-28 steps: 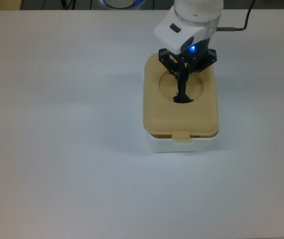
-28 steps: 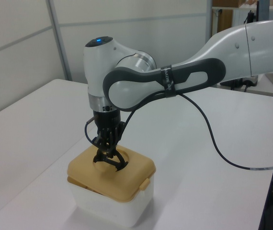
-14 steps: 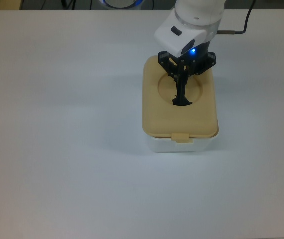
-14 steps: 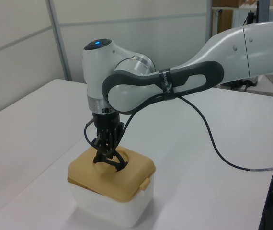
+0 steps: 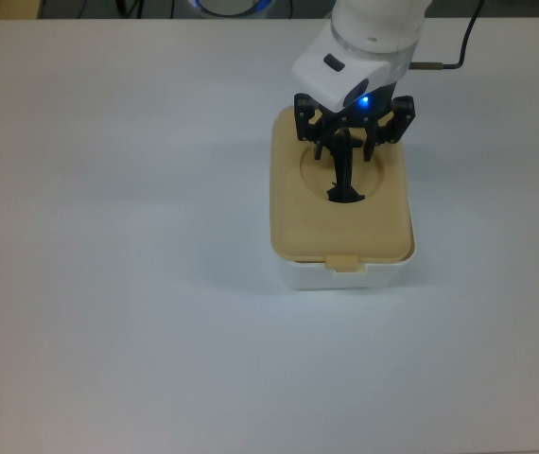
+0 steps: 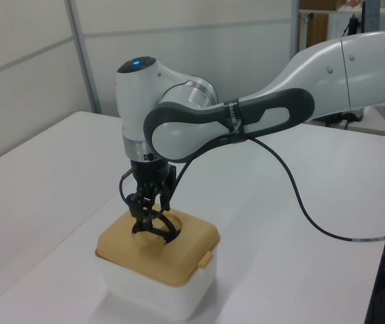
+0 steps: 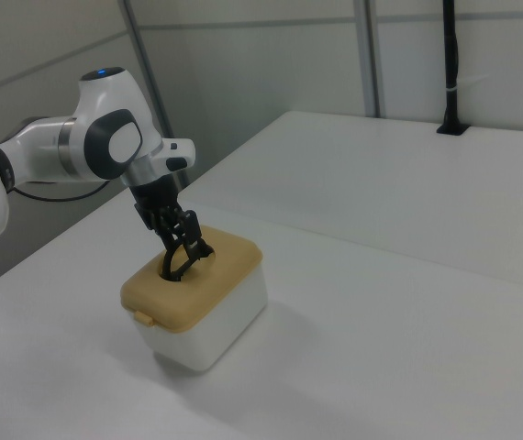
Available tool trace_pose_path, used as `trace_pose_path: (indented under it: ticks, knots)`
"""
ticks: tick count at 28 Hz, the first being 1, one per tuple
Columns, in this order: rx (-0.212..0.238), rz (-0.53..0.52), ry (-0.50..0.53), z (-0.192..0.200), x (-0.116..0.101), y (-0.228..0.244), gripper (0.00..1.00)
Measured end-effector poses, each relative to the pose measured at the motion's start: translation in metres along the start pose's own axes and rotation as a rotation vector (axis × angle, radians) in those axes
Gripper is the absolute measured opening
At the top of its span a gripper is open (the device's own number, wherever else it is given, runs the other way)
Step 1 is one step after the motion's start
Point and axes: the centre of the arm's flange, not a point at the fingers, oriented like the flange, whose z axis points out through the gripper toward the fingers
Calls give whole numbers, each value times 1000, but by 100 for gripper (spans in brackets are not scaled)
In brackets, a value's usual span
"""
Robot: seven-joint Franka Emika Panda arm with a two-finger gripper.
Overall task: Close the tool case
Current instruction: 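Open the gripper, release the handle and raise the gripper away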
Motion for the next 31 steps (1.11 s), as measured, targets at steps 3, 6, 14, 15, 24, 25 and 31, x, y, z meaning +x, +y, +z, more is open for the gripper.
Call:
trace_pose_path:
  ticks: [3, 6, 14, 15, 24, 25, 31]
  knots:
    - [-1, 6, 5, -2, 2, 3, 78]
    - [-1, 16, 18, -8, 5, 9, 90]
    - [-10, 71, 51, -50, 4, 56, 100]
    - [-14, 78, 47, -56, 2, 64, 100]
    - [-49, 141, 3, -108, -24, 153, 100]
    - [-52, 149, 0, -113, -27, 161, 100]
    - [-54, 167, -33, -133, -47, 199, 100]
